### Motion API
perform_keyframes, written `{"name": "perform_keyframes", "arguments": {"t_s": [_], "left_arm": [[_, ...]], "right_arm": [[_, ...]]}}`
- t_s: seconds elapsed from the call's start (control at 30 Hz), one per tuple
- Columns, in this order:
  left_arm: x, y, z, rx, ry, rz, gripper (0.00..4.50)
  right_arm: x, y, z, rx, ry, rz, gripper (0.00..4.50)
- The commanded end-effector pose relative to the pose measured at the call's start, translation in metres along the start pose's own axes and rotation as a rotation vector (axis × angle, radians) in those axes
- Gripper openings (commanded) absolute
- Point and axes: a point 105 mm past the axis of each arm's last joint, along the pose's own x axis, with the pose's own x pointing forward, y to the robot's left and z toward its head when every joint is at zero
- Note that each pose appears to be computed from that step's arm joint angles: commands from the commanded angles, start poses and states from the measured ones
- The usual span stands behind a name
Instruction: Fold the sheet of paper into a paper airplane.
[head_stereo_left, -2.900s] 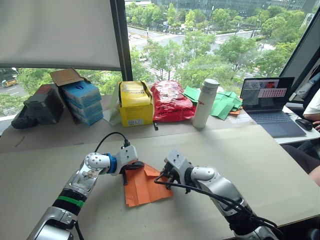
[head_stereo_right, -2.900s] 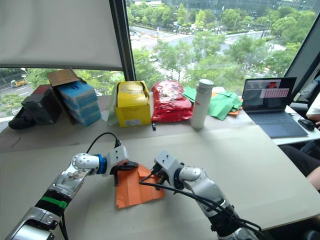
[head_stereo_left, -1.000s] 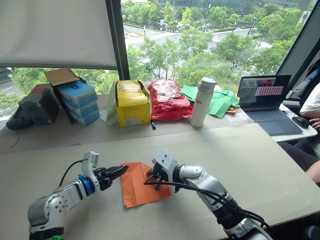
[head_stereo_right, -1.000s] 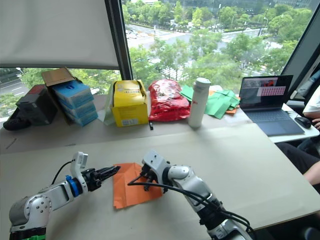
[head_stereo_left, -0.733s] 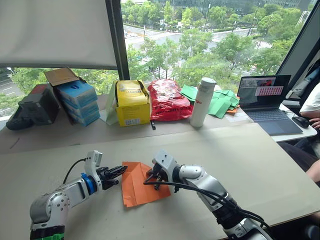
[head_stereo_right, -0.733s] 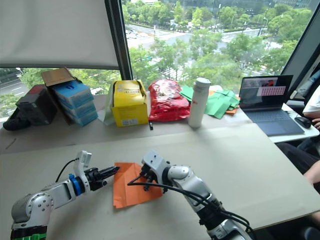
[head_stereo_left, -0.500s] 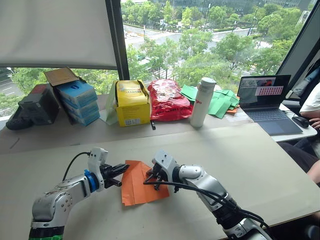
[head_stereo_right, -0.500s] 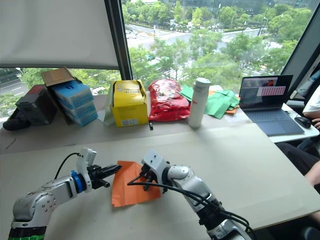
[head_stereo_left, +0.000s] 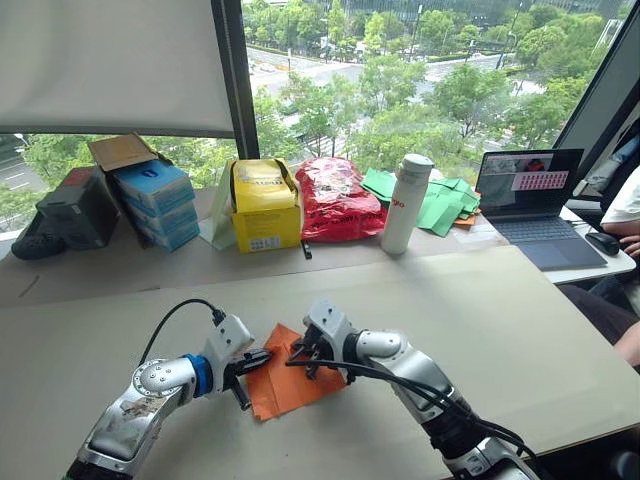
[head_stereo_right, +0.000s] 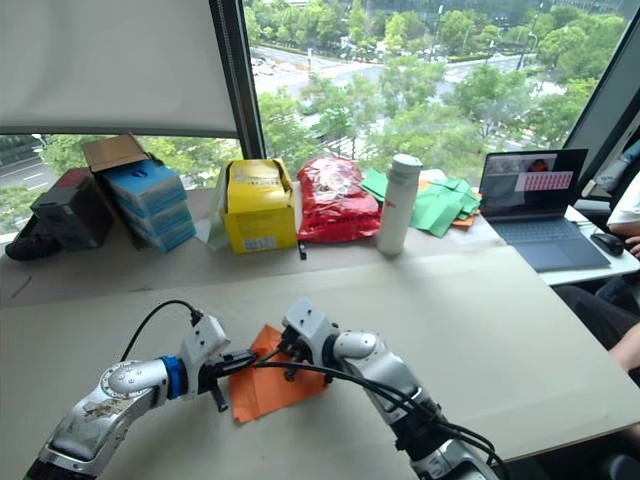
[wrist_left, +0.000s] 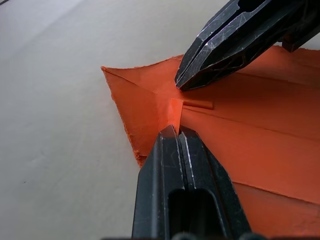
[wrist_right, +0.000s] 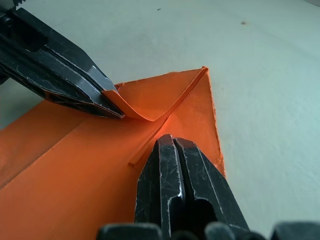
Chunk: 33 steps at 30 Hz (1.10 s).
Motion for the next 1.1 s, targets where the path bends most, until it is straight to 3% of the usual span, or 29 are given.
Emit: {"name": "perform_keyframes", "arguments": {"t_s": [0.03,0.33,0.37,0.77,1.0,1.1], "left_arm": [[0.001,-0.001,-0.005,0.053,0.03,-0.02,0.01],[0.005,-0.002,-0.007,0.137,0.05,-0.066,0.01],[0.004,-0.002,-0.007,0.142,0.052,-0.071,0.53],[-0.003,0.004,-0.004,0.21,0.046,-0.109,4.46],[-0.016,0.001,-0.007,0.173,0.049,-0.115,4.46],[-0.028,0.019,0.001,0.031,-0.008,-0.021,4.46]], "right_arm": [[-0.002,-0.005,0.014,-0.02,-0.06,-0.018,0.0],[0.004,-0.012,0.028,-0.066,-0.114,-0.029,0.0],[0.005,-0.012,0.029,-0.072,-0.118,-0.028,0.0],[0.028,-0.009,0.033,-0.165,-0.132,0.027,0.0],[0.042,-0.008,0.019,-0.178,-0.055,0.037,0.0],[0.044,-0.009,0.01,-0.152,-0.008,0.035,0.0]]}}
